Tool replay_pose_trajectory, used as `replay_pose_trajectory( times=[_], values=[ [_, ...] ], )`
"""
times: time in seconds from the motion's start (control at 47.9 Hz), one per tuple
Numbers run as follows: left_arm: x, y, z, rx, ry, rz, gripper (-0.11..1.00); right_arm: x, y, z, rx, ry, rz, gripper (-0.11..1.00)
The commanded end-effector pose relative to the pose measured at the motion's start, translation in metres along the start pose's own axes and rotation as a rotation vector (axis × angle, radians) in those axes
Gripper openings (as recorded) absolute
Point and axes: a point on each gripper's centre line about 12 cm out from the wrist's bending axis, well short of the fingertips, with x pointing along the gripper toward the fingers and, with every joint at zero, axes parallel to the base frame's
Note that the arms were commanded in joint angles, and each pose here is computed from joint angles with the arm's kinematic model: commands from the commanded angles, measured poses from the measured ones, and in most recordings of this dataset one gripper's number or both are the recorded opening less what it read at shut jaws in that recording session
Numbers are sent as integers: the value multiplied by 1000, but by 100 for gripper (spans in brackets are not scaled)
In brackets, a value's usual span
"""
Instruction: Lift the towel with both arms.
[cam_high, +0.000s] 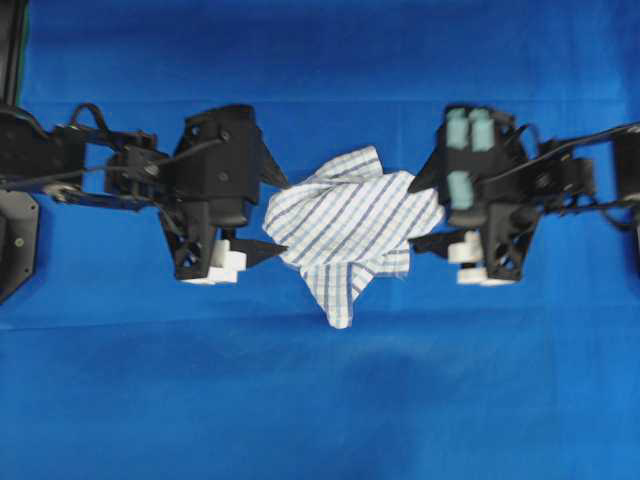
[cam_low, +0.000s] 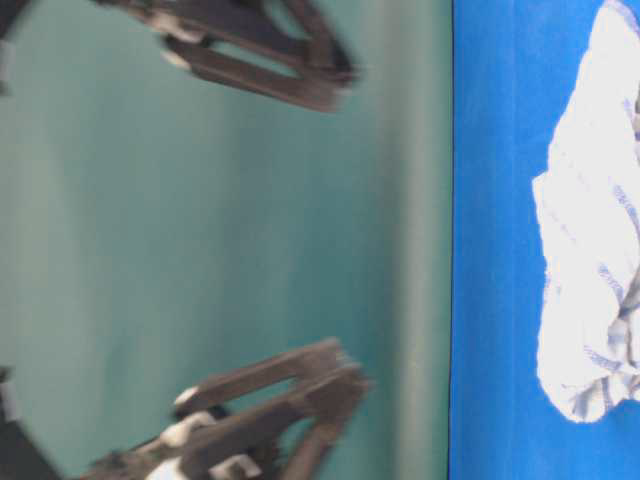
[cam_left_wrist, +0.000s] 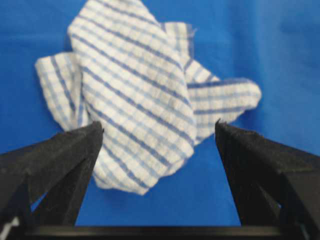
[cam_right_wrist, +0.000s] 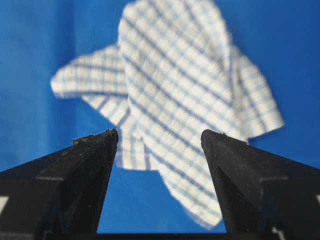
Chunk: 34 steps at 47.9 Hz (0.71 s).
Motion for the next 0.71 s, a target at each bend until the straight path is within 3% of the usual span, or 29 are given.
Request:
replay_pose_trajectory(
  times=[0.0, 0.334, 0.689],
  values=[
    [11, -1, -6, -1, -12, 0, 89, 10, 3, -1, -3, -7, 9, 68],
    [71, -3, -59, 0, 121, -4, 89, 75, 11, -36, -18, 117, 23, 68],
    [99, -4, -86, 0, 155, -3, 89, 120, 17, -67, -19, 164, 40, 68]
  ],
)
